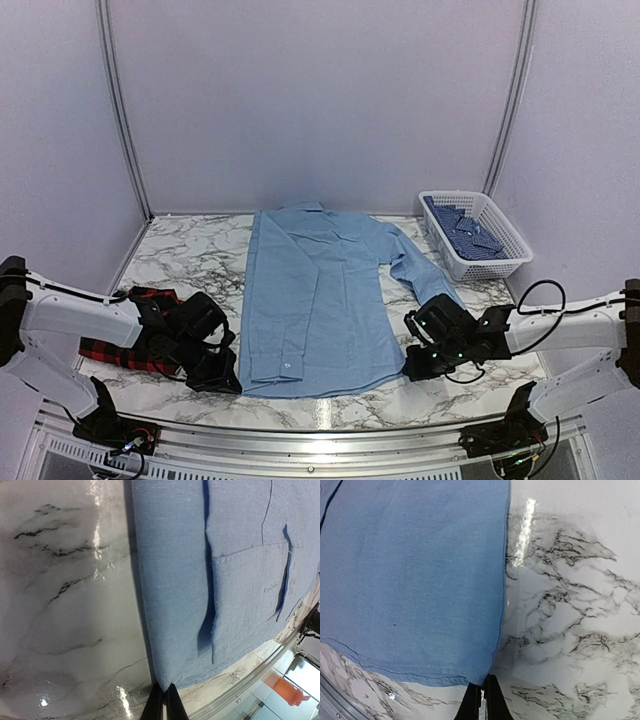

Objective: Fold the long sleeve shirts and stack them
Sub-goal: Move the 1/3-folded shirt to the center of the board.

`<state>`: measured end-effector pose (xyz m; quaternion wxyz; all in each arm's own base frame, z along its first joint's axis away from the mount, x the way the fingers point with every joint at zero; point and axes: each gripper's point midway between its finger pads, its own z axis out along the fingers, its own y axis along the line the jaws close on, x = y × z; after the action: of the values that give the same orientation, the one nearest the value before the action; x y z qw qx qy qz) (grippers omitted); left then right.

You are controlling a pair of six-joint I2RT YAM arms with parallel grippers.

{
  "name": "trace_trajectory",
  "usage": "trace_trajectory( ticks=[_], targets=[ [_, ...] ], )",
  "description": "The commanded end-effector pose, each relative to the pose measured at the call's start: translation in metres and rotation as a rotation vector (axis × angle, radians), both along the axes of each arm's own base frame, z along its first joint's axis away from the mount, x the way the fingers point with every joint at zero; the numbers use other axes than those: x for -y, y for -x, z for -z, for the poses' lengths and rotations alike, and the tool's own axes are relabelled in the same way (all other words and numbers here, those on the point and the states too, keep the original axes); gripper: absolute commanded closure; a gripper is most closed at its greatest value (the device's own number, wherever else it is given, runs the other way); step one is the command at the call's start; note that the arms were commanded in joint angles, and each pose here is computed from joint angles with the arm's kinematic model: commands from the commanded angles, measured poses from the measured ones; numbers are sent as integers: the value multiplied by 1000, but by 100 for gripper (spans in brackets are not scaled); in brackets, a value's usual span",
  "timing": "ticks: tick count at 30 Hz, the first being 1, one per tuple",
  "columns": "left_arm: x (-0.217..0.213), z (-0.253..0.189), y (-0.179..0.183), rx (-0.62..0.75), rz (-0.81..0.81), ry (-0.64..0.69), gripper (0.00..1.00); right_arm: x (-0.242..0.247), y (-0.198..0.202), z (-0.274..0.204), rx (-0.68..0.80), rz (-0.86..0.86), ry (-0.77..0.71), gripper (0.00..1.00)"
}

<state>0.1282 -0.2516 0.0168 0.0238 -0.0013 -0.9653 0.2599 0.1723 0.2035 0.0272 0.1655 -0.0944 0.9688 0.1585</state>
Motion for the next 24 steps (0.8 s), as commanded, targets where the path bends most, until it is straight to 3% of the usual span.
trace_trajectory(
  ticks=[1,17,24],
  targets=[
    [-4,4,4,-21,-7,-30,100,-12,2,-4,-1,-37,-35,100],
    [-74,14,61,-151,-2,-191,100,-44,82,-3,-142,-151,-94,100],
    [-84,10,65,-146,-12,-208,100,-50,95,-5,-155,-168,-102,100]
  ],
)
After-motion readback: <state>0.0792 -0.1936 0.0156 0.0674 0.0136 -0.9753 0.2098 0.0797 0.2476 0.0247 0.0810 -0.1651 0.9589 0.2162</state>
